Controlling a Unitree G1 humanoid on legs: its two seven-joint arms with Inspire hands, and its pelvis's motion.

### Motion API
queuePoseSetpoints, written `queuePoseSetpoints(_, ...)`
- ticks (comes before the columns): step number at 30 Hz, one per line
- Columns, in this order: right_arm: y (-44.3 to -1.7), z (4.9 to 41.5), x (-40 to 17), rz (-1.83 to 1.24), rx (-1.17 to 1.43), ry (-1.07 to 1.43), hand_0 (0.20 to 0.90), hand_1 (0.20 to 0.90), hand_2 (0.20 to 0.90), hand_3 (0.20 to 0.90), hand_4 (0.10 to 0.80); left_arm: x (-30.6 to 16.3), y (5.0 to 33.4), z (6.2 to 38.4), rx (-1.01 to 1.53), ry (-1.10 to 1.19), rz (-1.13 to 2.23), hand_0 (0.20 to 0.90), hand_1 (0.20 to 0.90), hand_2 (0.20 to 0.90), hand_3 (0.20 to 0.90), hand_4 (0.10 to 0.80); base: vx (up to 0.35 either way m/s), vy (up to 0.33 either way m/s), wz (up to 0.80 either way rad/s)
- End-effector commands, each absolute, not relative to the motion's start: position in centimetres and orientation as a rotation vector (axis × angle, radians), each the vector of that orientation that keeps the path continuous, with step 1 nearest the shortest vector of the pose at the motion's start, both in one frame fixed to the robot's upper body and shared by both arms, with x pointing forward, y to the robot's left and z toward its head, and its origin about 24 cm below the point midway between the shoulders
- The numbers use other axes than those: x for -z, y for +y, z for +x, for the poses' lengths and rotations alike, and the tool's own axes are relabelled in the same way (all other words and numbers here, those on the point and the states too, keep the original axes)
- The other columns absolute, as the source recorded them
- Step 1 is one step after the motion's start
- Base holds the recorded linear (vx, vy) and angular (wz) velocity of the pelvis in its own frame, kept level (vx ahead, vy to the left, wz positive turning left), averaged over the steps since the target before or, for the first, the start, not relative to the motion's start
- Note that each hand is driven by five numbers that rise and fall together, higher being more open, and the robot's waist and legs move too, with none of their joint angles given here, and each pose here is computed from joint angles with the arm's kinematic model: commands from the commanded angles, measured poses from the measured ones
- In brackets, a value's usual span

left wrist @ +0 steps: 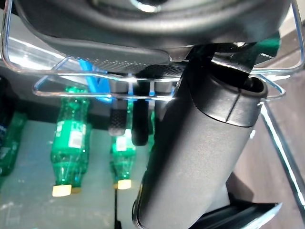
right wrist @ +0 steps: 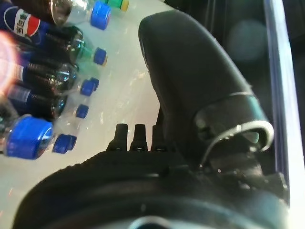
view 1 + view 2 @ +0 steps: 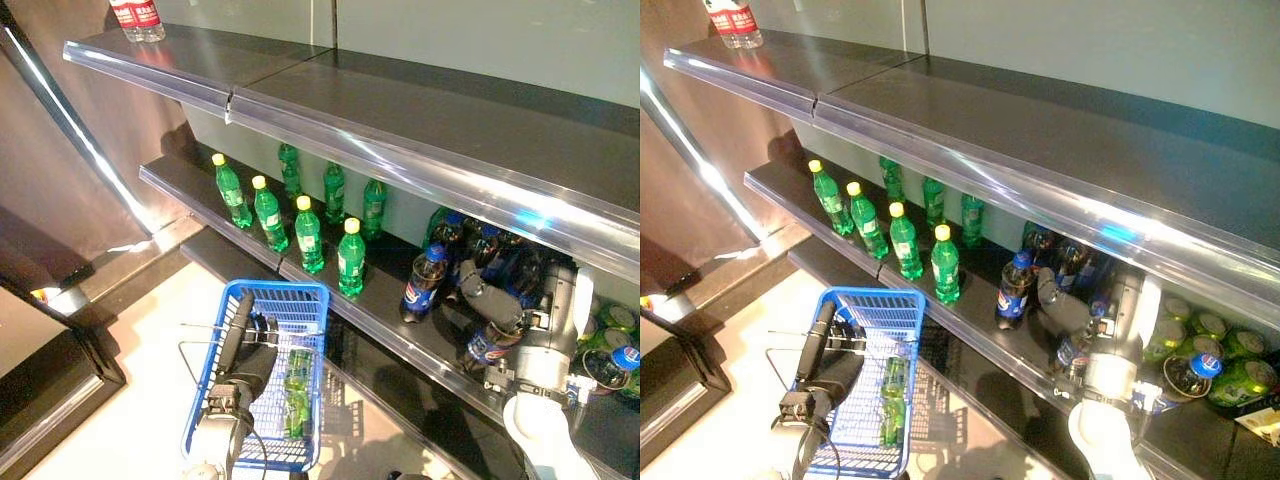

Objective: Pick up the drink and place into the basket.

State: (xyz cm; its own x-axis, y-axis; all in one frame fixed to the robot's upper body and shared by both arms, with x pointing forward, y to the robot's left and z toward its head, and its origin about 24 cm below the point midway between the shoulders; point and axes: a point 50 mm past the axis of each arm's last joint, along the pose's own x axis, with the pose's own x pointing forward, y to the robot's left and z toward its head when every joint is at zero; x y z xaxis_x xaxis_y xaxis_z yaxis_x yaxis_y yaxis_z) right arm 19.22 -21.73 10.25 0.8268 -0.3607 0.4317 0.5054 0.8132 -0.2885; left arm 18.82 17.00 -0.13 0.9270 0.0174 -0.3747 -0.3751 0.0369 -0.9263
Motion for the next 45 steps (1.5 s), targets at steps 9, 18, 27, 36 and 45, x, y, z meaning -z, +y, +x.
queuePoseSetpoints(9, -21.5, 19.8, -11.5, -0.357, 0.484, -0.453, 0.900, 0.900, 0.900, 0.900, 0.800, -11.7, 18.1, 20.7, 0.196, -0.242, -1.490, 0.300, 0.300, 0.300, 0.200, 0.100, 0.009, 0.000, 0.00)
queuePoseSetpoints(18, -21.8, 19.6, -9.5, -0.330, 0.510, -0.347, 0.900, 0.900, 0.900, 0.900, 0.800, -11.0, 17.9, 20.3, 0.187, -0.222, -1.484, 0.300, 0.300, 0.300, 0.200, 0.100, 0.009, 0.000, 0.00)
queuePoseSetpoints(27, -22.3, 19.3, -9.5, -0.327, 0.657, -0.368, 0.900, 0.900, 0.900, 0.900, 0.800, -10.6, 17.6, 20.3, 0.183, -0.212, -1.492, 0.300, 0.300, 0.300, 0.200, 0.100, 0.000, 0.000, 0.00)
queuePoseSetpoints(36, -22.3, 19.2, -8.7, -0.284, 0.647, -0.319, 0.900, 0.900, 0.900, 0.900, 0.800, -10.3, 17.3, 19.9, 0.174, -0.201, -1.500, 0.300, 0.300, 0.300, 0.200, 0.100, 0.007, 0.001, 0.00)
queuePoseSetpoints(45, -22.0, 19.3, -7.8, -0.217, 0.622, -0.263, 0.900, 0.900, 0.900, 0.900, 0.800, -10.2, 16.9, 19.8, 0.175, -0.196, -1.506, 0.300, 0.300, 0.300, 0.200, 0.100, 0.000, 0.000, 0.00)
